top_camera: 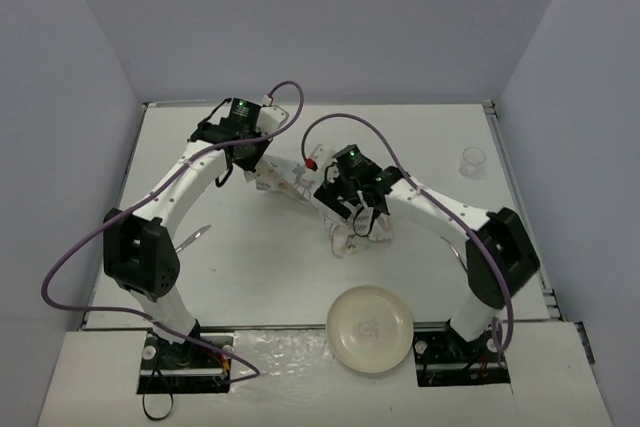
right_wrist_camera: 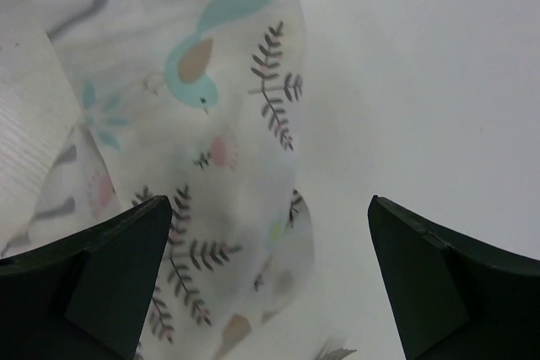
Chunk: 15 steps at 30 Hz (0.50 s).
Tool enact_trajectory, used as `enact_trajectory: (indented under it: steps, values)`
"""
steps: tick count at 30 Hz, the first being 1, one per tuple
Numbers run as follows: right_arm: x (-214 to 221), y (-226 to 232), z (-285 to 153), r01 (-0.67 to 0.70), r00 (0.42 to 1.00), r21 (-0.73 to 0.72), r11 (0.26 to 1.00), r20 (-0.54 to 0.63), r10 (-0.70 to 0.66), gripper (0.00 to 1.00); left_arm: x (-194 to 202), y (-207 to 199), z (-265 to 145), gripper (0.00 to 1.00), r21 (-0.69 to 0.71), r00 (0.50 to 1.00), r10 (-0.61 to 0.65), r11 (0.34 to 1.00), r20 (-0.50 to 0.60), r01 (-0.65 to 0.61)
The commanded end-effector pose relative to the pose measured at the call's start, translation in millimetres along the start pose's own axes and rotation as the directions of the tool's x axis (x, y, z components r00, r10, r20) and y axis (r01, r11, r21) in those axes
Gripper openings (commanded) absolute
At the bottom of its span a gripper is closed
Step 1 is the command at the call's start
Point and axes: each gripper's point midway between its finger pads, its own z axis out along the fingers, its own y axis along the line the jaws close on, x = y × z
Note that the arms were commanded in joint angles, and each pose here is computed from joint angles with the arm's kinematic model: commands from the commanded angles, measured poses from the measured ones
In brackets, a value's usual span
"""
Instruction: Set the dinner table for one person
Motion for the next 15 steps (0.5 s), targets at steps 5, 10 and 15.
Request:
enact_trajectory:
  steps: [5, 10, 15]
  values:
    - [3.4, -37.9, -85.1, 0.046, 0.987, -0.017, 0.999, 0.153, -0.043, 1.00, -36.2, 20.4, -30.1, 0.00, -0.045, 0.989, -0.036, 0.998, 0.143, 0.043]
    - [34.7, -16.9, -100.4, 0.116, 0.990, -0.115, 0.987, 0.090, -0.106, 1.00, -36.2, 23.3, -29.8, 0.00, -0.054, 0.990, -0.028, 0.998, 0.137, 0.035]
    - [66.8, 15.0, -84.8, 0.120, 0.992, -0.201, 0.972, -0.018, -0.126, 1.00, -36.4, 29.2, -27.1, 0.00, -0.079, 0.993, -0.025, 0.996, 0.115, 0.034]
